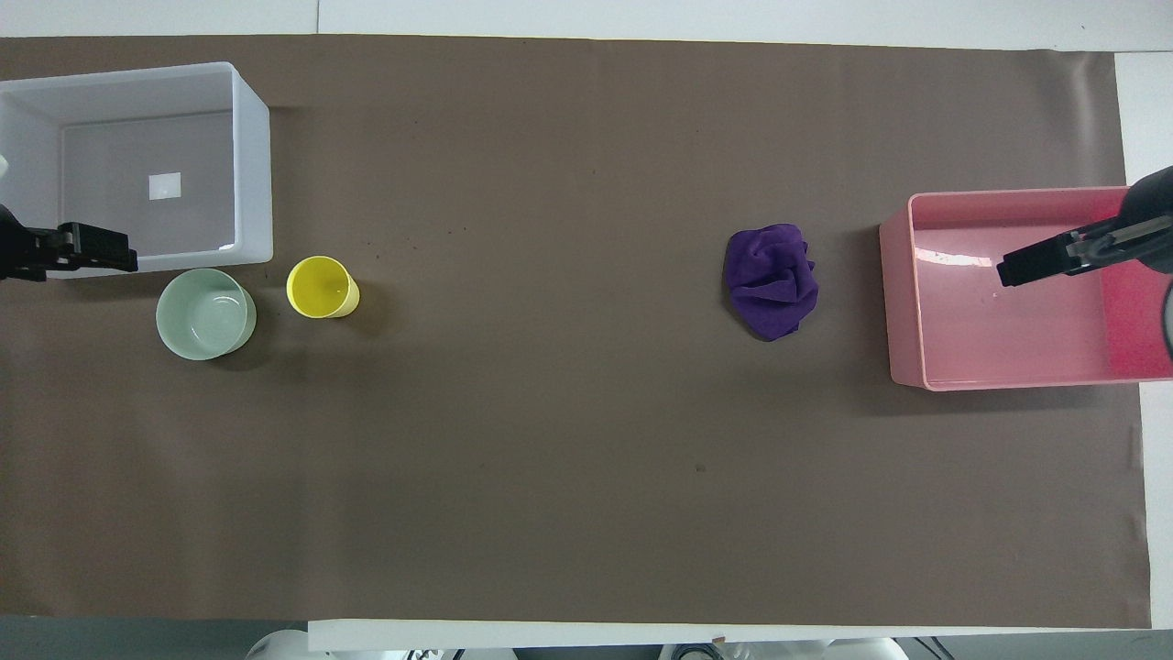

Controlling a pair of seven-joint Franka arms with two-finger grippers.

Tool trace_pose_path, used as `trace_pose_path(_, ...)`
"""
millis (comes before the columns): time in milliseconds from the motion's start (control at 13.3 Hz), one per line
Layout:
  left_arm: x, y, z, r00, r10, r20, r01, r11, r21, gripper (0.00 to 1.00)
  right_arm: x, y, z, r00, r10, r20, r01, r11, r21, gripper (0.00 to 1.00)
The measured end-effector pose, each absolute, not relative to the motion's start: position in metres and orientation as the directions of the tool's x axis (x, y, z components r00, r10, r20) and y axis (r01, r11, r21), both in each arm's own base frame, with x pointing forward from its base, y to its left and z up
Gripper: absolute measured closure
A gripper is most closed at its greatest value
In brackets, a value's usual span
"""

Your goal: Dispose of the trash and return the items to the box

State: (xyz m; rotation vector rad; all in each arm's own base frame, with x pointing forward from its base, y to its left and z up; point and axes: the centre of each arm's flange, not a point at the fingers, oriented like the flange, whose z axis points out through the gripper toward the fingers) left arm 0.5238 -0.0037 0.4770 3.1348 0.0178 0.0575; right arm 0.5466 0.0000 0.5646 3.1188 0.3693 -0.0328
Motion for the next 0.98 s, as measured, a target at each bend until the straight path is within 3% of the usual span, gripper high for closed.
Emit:
trace_pose_path(226,0.507,0.007,0.415,0.998,0.041,0.038,0.041,-0.999,0.007,0.00,0.568,0.045,0.505,0.966,0.260,-0.002,0.259,-0.966,-0.014,0.01)
trace_pose_path(527,0.516,0.020,0.361,0.994,0.067,0.088,0.067,-0.998,0.004,0.00,0.591,0.090,0.403,0.964,0.259,0.064,0.262,-0.964,-0.047,0.01)
trace_pose_path(602,0.520,0.020,0.348,0.993,0.069,0.091,0.069,-0.998,0.002,0.06,0.594,0.103,0.382,0.962,0.267,0.057,0.270,-0.962,-0.042,0.02)
trace_pose_path(828,0.524,0.020,0.328,0.994,0.072,0.085,0.072,-0.997,0.000,0.50,0.594,0.118,0.330,0.960,0.277,0.030,0.278,-0.960,-0.030,0.03)
trace_pose_path(978,0.525,0.021,0.327,0.993,0.073,0.088,0.074,-0.997,0.000,0.73,0.587,0.117,0.307,0.960,0.278,-0.002,0.278,-0.960,-0.029,0.05)
